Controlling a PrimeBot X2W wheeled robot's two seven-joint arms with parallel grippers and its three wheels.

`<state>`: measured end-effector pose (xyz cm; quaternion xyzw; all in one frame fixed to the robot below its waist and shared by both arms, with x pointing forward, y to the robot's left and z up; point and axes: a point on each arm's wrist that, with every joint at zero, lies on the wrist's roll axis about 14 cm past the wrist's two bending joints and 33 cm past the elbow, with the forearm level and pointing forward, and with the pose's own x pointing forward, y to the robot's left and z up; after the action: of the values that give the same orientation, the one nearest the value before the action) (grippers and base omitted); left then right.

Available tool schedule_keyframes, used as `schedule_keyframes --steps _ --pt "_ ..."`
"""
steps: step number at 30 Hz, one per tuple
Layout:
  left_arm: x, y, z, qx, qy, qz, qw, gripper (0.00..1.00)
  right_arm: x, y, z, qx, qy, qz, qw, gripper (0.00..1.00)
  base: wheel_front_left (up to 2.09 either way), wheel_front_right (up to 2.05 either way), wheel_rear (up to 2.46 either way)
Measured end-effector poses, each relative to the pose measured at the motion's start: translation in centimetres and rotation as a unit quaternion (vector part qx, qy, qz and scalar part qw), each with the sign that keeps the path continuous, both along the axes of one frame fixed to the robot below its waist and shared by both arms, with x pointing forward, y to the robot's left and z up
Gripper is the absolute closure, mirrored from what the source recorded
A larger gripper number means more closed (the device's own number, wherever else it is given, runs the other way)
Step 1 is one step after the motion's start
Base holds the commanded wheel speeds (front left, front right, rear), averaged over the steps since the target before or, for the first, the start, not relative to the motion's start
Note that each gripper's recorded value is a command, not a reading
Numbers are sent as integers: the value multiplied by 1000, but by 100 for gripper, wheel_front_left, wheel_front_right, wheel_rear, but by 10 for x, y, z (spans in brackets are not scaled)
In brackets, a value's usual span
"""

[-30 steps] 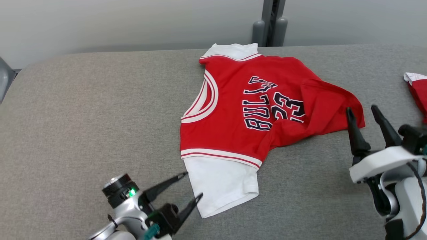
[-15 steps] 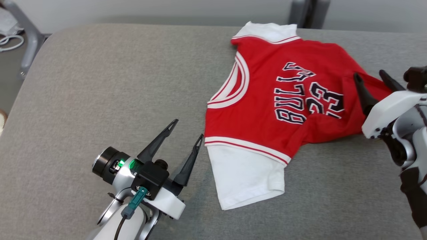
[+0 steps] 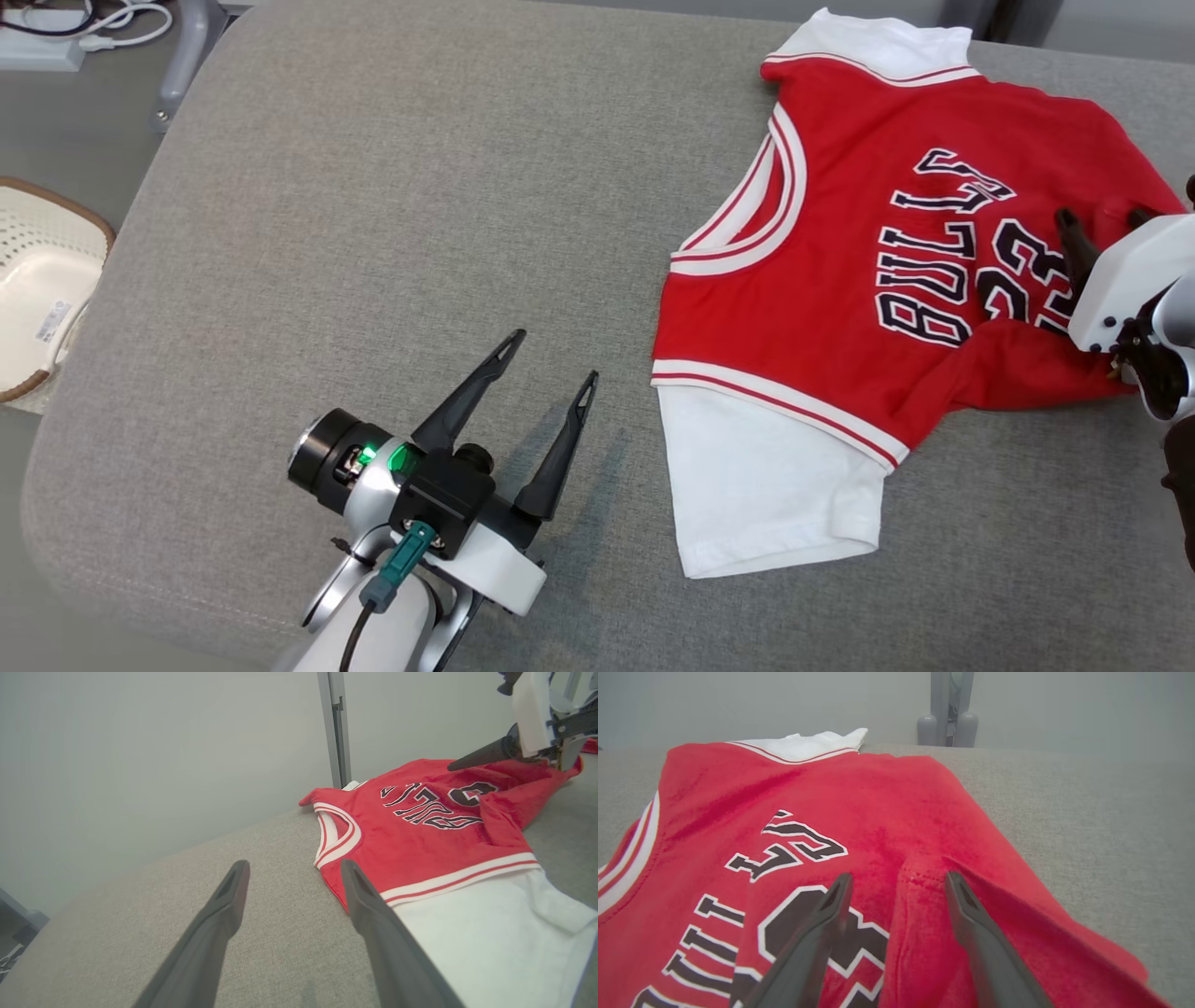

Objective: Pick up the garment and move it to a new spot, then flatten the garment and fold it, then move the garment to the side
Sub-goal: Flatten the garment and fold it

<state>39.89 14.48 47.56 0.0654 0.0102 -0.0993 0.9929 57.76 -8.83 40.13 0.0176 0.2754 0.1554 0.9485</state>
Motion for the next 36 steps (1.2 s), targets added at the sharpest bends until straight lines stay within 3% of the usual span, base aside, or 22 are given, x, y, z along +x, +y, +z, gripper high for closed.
schedule_keyframes --steps 5,6,13,20,26,36 --pt "-1 1 -1 -1 3 3 1000 0 6 1 -6 -4 10 -5 1000 0 0 0 0" --pt "-1 0 -1 -3 3 4 1000 0 7 -1 -7 -8 11 -7 1000 100 0 0 0" --pt "3 2 -1 -5 1 6 1000 0 10 -1 -6 -2 4 -19 1000 100 0 0 0" --pt "10 -8 3 -10 -7 -12 1000 0 13 -5 27 42 -59 -40 997 100 0 0 0" --pt "17 -23 13 -16 -24 -36 999 0 5 -37 57 67 -117 -71 988 100 0 0 0" --pt "14 -40 12 -23 -26 -63 997 0 -58 -85 89 134 -170 -127 968 100 0 0 0"
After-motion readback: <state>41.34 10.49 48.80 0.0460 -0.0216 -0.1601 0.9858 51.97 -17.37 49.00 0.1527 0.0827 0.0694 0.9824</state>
